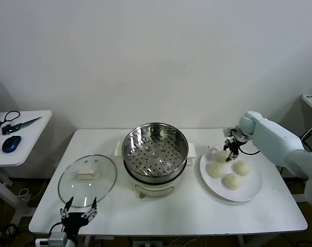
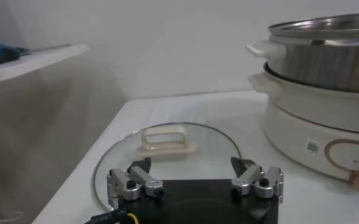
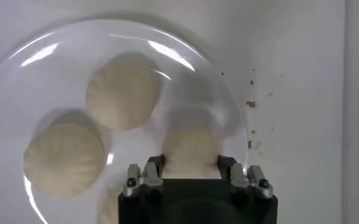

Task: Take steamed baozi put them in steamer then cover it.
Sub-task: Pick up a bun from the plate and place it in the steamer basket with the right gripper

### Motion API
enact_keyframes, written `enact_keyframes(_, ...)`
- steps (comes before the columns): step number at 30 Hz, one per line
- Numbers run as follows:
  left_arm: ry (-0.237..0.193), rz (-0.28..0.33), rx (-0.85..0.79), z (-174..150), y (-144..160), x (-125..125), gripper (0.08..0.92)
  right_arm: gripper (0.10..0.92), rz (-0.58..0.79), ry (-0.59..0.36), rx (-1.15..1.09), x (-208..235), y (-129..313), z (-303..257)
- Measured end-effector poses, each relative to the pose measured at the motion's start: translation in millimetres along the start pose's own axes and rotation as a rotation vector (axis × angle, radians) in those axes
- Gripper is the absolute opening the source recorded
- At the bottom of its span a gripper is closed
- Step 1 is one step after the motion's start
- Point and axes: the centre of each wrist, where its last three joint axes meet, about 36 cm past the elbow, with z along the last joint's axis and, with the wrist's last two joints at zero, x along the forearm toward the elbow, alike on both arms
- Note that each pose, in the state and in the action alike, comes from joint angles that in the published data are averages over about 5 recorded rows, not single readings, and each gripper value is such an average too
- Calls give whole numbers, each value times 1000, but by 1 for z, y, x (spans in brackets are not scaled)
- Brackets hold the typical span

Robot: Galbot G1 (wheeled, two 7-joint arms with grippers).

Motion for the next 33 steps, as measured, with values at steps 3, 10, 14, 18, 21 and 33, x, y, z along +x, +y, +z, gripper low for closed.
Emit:
enact_keyframes(3,-1,1,-2,0,0,0,823,602,32,-6,67,38,-15,-12)
enact_keyframes(10,-7,8,-1,-2,-2,-2,823,602,136,-52,377,162,-42,-84)
enact_keyframes(14,-9,11,-1,-3,-3,-3,823,602,172,-81,638,219,-33,-144)
enact_keyframes(18,-14,12,-2,-5,-2,-4,823,602,178,-104,901,242,-14,-200)
enact_keyframes(21,-17,11,-1,-7,-2,-6,823,602,174,-117,1072,242,-1,-234)
enact_keyframes(33,-19,12,2,-7,-1,-7,823,602,142,-131,1450,164,14,-301)
